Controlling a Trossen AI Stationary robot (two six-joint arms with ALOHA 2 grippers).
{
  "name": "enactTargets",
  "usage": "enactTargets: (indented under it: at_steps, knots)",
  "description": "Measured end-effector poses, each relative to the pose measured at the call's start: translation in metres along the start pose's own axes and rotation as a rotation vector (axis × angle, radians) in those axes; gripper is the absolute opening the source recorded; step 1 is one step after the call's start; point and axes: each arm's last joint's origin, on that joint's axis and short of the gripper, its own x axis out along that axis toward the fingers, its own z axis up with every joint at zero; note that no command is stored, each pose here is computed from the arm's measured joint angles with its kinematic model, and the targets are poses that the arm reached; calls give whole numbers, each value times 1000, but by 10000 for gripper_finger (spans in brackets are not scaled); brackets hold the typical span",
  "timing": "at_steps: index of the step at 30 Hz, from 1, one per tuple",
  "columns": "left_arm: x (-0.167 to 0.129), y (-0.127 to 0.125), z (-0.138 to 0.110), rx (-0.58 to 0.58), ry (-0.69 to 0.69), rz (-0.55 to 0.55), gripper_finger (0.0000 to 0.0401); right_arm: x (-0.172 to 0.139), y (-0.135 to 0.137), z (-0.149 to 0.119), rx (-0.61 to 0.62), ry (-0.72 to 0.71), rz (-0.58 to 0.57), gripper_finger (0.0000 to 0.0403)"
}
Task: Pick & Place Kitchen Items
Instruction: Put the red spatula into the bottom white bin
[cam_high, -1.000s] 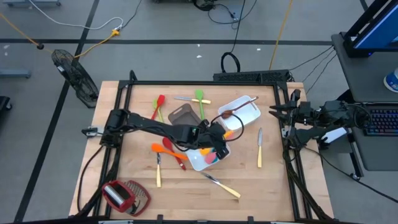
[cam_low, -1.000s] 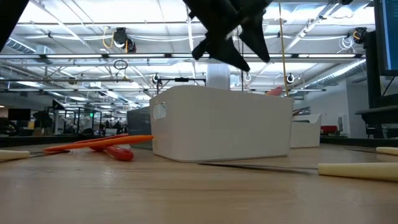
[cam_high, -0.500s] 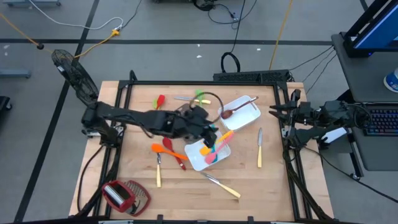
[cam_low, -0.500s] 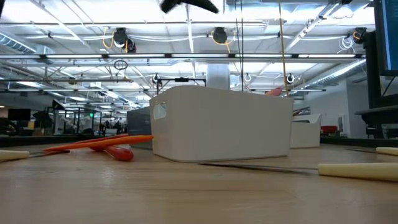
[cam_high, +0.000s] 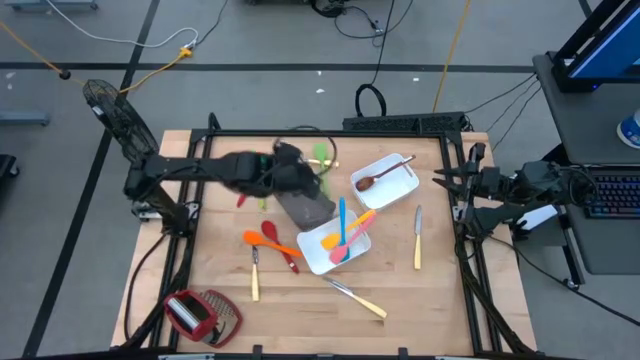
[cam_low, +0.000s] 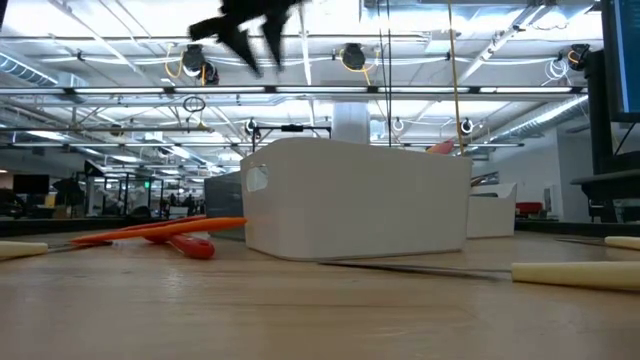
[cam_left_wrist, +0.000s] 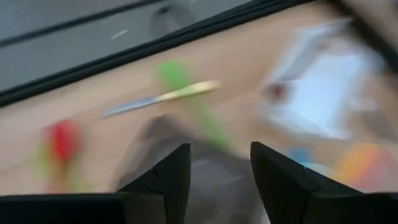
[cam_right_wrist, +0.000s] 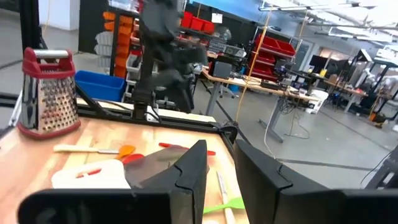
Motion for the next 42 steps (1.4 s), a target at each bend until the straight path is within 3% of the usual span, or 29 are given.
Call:
enactTargets:
  at_steps: [4, 8, 15, 21, 25, 33, 42]
  knots:
    - [13, 36, 10, -64, 118, 237, 161, 0, 0, 0, -34, 0, 0, 73]
    - [25, 62, 25, -137, 248, 328, 161, 0, 0, 0, -42, 1, -1, 73]
    - [55, 104, 46, -299, 468, 362, 161, 0, -1, 0, -94, 10, -38, 73]
    - [83, 126, 29, -380, 638, 405, 161, 0, -5, -1, -85, 43, -163, 73]
    - [100, 127, 12, -411, 672, 406, 161, 0, -5, -1, -85, 48, -180, 73]
    - [127, 130, -11, -470, 731, 307, 161, 0, -5, -1, -85, 47, -179, 73]
    - [136, 145, -17, -509, 720, 380, 161, 0, -5, -1, -85, 47, -178, 73]
